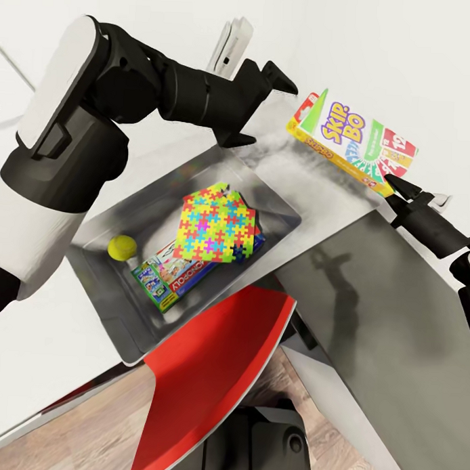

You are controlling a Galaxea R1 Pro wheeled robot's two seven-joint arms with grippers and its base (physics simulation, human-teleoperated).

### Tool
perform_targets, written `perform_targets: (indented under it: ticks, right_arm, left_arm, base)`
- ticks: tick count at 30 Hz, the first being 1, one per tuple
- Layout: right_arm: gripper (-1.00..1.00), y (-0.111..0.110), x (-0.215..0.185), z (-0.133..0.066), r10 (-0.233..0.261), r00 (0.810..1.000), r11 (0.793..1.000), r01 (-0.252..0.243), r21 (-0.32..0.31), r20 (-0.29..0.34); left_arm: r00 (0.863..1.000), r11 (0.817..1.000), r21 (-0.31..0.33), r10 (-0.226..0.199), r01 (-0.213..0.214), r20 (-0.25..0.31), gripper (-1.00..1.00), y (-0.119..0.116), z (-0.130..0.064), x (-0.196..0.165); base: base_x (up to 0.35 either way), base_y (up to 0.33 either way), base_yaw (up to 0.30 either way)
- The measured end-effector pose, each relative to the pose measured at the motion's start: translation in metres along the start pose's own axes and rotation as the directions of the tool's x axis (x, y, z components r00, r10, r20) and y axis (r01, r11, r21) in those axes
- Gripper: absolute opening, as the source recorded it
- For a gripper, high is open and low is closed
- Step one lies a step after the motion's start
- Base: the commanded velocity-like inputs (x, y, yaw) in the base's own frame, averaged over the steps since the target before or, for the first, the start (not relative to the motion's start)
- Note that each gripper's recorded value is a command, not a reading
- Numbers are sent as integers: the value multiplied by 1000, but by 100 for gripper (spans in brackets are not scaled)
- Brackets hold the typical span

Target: Put all the toys in the child's room - the three board games (two on the bed and one on the table), the two jigsaw puzzles on the table, and the tennis ball on the table - inside the toy box on the table in the child's room.

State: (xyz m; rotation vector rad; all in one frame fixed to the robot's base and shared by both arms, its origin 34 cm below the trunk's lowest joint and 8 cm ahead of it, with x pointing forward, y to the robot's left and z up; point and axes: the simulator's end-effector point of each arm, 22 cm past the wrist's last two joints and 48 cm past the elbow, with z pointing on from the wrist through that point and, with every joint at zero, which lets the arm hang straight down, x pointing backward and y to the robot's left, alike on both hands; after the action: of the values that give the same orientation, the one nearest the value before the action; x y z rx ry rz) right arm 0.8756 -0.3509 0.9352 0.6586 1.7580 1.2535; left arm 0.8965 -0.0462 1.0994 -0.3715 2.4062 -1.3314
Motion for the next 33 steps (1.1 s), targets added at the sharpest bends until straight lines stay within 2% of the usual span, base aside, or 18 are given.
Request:
perform_targets:
  ticks: [11,20,28,33]
  right_arm:
    - [-100,12,8,-1,14,998,1000,-14,-12,-56]
    - [-100,23,8,-3,11,997,1000,-12,-21,-72]
    - [-100,35,8,-3,-21,996,999,19,-28,-87]
    - [-100,49,17,-3,-47,990,998,42,-43,-135]
  left_arm:
    - [1000,999,24,21,-21,11,100,-18,-11,0]
    - [999,998,44,43,-44,19,100,-34,-21,2]
    - [997,995,73,67,-69,31,100,-52,-34,4]
    - [996,993,79,78,-82,52,100,-56,-45,-3]
  base:
    - [0,0,0]
    - [0,0,0]
    - [0,0,0]
    - [0,0,0]
